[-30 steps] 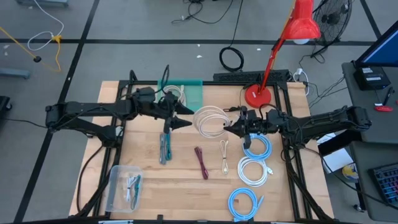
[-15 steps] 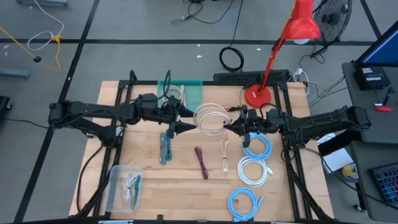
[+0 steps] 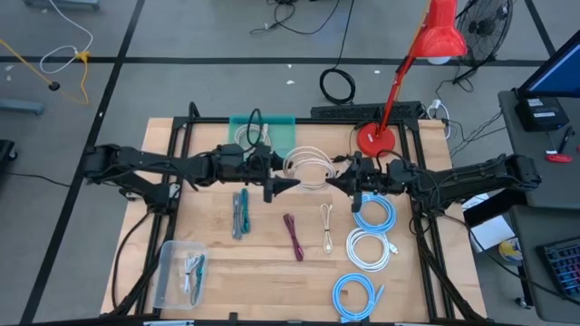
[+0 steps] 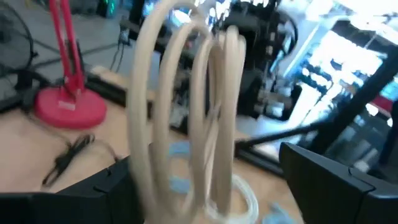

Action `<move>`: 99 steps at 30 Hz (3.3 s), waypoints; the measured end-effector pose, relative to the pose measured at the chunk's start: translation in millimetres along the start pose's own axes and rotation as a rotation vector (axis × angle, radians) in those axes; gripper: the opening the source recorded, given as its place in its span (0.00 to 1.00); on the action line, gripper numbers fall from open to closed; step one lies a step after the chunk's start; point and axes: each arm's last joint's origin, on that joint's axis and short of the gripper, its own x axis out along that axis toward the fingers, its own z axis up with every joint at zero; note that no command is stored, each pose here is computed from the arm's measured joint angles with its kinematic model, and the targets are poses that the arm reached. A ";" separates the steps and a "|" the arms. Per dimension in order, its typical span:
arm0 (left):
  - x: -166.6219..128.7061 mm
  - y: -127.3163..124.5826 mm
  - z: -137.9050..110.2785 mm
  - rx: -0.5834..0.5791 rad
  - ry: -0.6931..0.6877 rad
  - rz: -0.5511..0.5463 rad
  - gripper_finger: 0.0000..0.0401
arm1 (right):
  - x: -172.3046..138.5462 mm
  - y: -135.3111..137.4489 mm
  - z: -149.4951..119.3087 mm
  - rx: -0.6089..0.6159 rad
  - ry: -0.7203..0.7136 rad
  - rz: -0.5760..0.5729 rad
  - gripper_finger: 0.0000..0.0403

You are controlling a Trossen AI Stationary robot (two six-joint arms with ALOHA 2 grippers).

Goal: Pick & Place USB Port
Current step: Put the brown HDMI cable into the green bin

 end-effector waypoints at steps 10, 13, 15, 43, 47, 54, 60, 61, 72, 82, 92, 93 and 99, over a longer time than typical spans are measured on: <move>13.1 -4.3 4.2 -0.031 0.064 0.031 0.48 | 0.0 -0.2 -1.4 -0.002 0.015 0.002 0.12; 6.4 -7.9 9.7 -0.032 0.071 -0.008 0.26 | -0.1 -0.1 -1.7 -0.005 0.019 0.004 0.12; 1.1 -10.0 12.8 -0.023 0.080 -0.016 0.11 | -0.1 -0.1 -1.6 -0.005 0.017 0.006 0.12; -51.8 86.5 45.2 -0.386 0.080 0.509 0.03 | -3.8 21.6 -8.6 -0.081 0.045 0.084 0.70; -65.9 123.2 48.6 -0.492 0.097 0.588 0.03 | -4.9 26.0 -10.5 -0.083 0.057 0.104 0.68; -91.9 172.3 37.1 -0.647 0.087 0.642 0.03 | -6.1 30.6 -11.9 -0.101 0.061 0.121 0.67; -93.7 199.2 6.7 -0.702 0.123 0.651 0.03 | -5.9 28.6 -11.8 -0.118 0.048 0.051 0.67; -92.5 203.4 1.0 -0.713 0.122 0.636 0.03 | -5.8 28.3 -11.8 -0.118 0.048 0.046 0.67; -75.1 233.1 -35.0 -0.786 0.177 0.633 0.03 | -6.4 30.6 -12.4 -0.112 0.050 0.057 0.66; -76.1 234.7 -40.1 -0.808 0.211 0.655 0.03 | -6.4 30.4 -12.7 -0.112 0.053 0.056 0.66; -77.5 234.9 -42.4 -0.811 0.228 0.681 0.03 | -6.3 30.5 -12.4 -0.111 0.050 0.056 0.66; -77.5 235.0 -42.4 -0.811 0.226 0.683 0.03 | -6.3 30.5 -12.4 -0.111 0.050 0.056 0.66; -77.2 234.8 -42.8 -0.788 0.224 0.705 0.03 | -6.3 30.5 -12.4 -0.111 0.049 0.056 0.66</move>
